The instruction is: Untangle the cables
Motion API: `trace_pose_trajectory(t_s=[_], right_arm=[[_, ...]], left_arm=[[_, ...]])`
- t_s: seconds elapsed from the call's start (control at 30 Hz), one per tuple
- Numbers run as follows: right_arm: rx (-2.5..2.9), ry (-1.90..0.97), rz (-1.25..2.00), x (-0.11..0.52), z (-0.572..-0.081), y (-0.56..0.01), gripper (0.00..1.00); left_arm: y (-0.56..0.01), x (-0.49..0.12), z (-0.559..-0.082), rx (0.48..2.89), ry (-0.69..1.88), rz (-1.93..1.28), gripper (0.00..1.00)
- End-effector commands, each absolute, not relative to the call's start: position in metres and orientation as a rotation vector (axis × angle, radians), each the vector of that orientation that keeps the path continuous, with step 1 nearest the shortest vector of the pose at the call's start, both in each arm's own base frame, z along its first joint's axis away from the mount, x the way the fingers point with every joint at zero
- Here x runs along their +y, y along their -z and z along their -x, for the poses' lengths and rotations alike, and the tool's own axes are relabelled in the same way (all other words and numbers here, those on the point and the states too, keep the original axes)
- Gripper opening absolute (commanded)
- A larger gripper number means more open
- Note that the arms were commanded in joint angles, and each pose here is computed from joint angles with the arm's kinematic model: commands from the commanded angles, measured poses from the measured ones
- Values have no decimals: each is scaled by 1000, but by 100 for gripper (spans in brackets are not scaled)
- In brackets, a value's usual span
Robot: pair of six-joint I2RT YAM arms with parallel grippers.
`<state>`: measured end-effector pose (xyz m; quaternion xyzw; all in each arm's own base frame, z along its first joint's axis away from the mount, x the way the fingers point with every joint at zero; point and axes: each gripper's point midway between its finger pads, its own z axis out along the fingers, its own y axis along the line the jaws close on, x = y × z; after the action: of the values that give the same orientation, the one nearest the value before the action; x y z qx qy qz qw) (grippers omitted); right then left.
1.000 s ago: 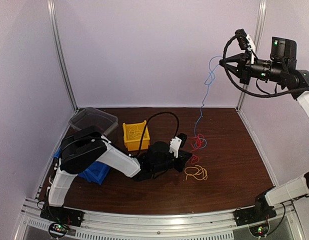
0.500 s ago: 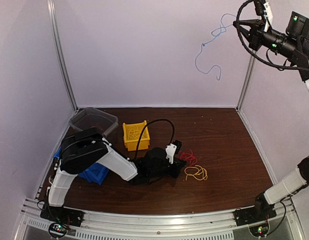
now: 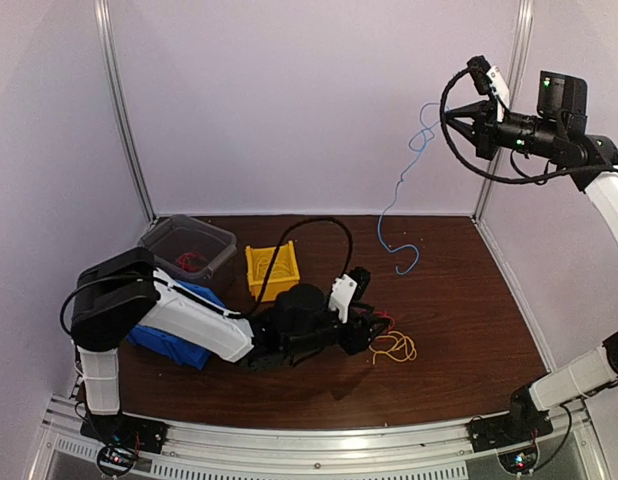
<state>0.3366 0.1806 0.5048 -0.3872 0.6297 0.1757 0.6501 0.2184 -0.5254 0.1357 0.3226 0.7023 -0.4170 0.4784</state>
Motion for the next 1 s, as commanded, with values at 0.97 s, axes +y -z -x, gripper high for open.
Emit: trace_pose_trajectory(t_s=[0.97], right_arm=[[1480,-742,974,200,-270,-449,0]], left_arm=[[-260,-542,-213,1170,1188,-729,63]])
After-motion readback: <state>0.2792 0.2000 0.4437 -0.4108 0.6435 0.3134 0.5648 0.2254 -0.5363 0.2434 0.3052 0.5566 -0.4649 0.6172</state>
